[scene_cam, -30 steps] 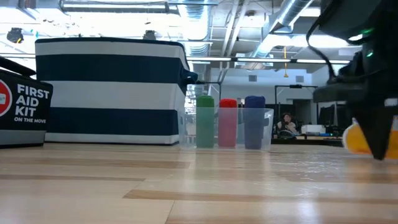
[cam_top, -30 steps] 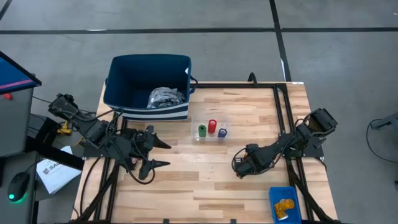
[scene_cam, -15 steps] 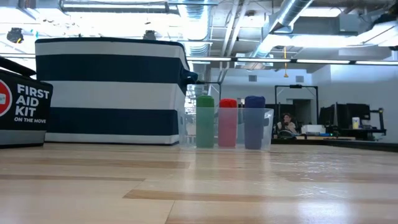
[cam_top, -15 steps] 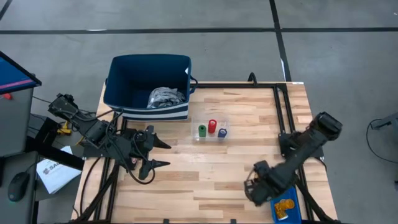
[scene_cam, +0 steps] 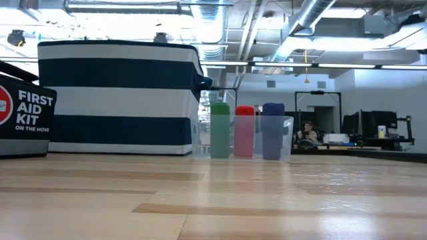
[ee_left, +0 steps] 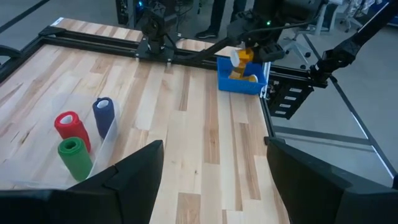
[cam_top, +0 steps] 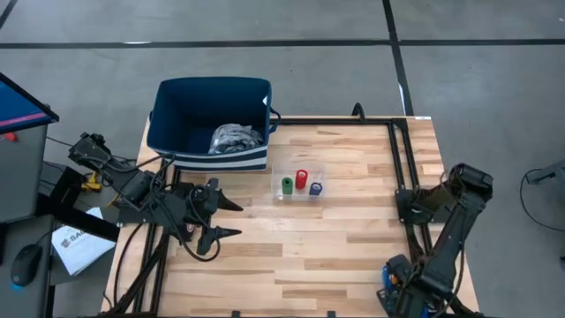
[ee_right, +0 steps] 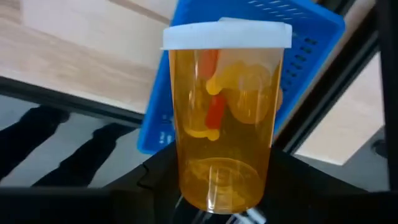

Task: Pick & place medical supplies in basket/bin
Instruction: Put the orange pill bottle into the blue basket, then return to Home Position

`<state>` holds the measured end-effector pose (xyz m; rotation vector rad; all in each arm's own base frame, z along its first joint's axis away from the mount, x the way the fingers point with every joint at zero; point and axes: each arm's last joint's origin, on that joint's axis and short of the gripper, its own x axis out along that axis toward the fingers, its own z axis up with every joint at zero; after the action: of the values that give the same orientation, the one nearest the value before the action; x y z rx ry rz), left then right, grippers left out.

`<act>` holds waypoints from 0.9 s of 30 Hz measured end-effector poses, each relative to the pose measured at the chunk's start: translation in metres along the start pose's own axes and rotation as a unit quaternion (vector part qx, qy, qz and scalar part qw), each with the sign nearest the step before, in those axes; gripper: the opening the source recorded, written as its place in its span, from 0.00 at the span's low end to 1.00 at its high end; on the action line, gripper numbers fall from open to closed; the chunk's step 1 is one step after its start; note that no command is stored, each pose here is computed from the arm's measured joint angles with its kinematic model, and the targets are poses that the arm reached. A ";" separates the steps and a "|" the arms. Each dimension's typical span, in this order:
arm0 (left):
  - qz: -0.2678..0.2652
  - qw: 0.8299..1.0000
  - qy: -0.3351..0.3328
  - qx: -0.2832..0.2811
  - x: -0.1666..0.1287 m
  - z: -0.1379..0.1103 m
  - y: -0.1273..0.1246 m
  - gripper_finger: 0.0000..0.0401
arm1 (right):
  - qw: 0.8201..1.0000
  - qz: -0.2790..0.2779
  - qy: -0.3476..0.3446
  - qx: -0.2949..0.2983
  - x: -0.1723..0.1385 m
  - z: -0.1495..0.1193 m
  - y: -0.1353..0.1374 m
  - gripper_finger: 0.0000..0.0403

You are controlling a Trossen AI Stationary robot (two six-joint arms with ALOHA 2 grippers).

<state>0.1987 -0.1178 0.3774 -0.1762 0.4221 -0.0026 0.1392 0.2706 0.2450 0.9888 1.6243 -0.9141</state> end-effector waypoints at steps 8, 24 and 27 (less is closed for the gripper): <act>0.006 1.000 -0.003 -0.011 0.000 0.000 0.000 0.69 | 1.000 -0.023 -0.007 -0.004 0.009 -0.001 -0.007 0.44; 0.024 1.000 -0.008 -0.001 0.000 0.000 0.002 0.69 | 0.998 -0.040 -0.040 0.006 0.010 0.007 -0.012 0.65; 0.036 0.999 -0.018 0.006 -0.009 0.002 0.007 0.69 | 0.998 -0.032 -0.050 0.007 0.007 0.007 -0.012 0.65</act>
<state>0.1911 -0.1102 0.3817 -0.1483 0.3926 0.0695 0.1289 0.2607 0.2379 0.8903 1.5741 -1.0047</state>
